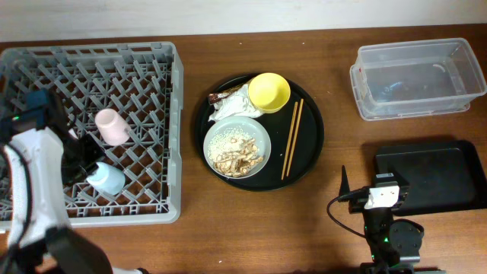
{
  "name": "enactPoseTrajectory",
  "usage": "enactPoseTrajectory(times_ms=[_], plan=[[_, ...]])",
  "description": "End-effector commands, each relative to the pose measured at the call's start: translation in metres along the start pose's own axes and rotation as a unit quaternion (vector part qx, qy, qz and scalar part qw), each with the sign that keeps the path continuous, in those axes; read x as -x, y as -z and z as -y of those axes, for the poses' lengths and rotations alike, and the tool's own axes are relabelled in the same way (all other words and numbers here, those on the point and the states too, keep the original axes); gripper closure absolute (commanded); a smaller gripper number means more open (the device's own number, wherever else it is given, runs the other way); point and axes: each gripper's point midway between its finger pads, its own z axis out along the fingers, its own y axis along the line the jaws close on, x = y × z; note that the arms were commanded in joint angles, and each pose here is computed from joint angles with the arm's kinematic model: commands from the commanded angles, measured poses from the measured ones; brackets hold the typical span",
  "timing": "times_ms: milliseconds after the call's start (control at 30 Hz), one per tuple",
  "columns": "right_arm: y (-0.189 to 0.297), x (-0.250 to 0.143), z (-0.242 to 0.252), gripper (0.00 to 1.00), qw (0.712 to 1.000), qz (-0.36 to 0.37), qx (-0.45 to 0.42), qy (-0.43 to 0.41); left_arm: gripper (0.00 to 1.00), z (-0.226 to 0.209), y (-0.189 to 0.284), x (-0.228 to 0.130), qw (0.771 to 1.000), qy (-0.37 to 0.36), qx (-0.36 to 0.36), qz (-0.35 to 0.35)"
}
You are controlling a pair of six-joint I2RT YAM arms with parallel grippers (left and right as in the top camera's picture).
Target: Sort waste into correct bins and load items into the dishwasher rack
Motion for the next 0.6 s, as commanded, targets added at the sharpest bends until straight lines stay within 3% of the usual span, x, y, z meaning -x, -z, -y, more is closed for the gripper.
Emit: enactPoseTrajectory(times_ms=[0, 33, 67, 167, 267, 467, 533, 567], plan=[[0.0, -0.003, 0.0, 0.02, 1.0, -0.003, -0.001, 0.003, 0.54, 0.038, 0.07, -0.007, 0.986, -0.006, -0.151, 0.074], [0.0, -0.003, 0.0, 0.02, 1.0, -0.003, -0.001, 0.003, 0.34, 0.042, 0.077, -0.01, 0.983, -0.009, -0.167, 0.078], [0.0, -0.003, 0.0, 0.02, 1.0, -0.003, -0.001, 0.003, 0.28, 0.046, 0.084, -0.014, 0.979, -0.019, -0.183, 0.084], [0.0, -0.003, 0.0, 0.02, 1.0, -0.003, -0.001, 0.003, 0.27, 0.072, 0.096, -0.029, 0.962, -0.113, -0.235, 0.087], [0.0, -0.003, 0.0, 0.02, 1.0, -0.003, -0.001, 0.003, 0.27, 0.114, 0.107, -0.06, 0.924, -0.235, -0.292, 0.073], [0.0, -0.003, 0.0, 0.02, 1.0, -0.003, -0.001, 0.003, 0.26, 0.19, 0.112, -0.107, 0.867, -0.395, -0.284, 0.104], [0.0, -0.003, 0.0, 0.02, 1.0, -0.003, -0.001, 0.003, 0.14, 0.213, 0.112, -0.109, 0.852, -0.427, -0.266, 0.143], [0.0, -0.003, 0.0, 0.01, 1.0, -0.003, -0.001, 0.003, 0.13, 0.223, 0.111, -0.107, 0.848, -0.435, -0.257, 0.161]])
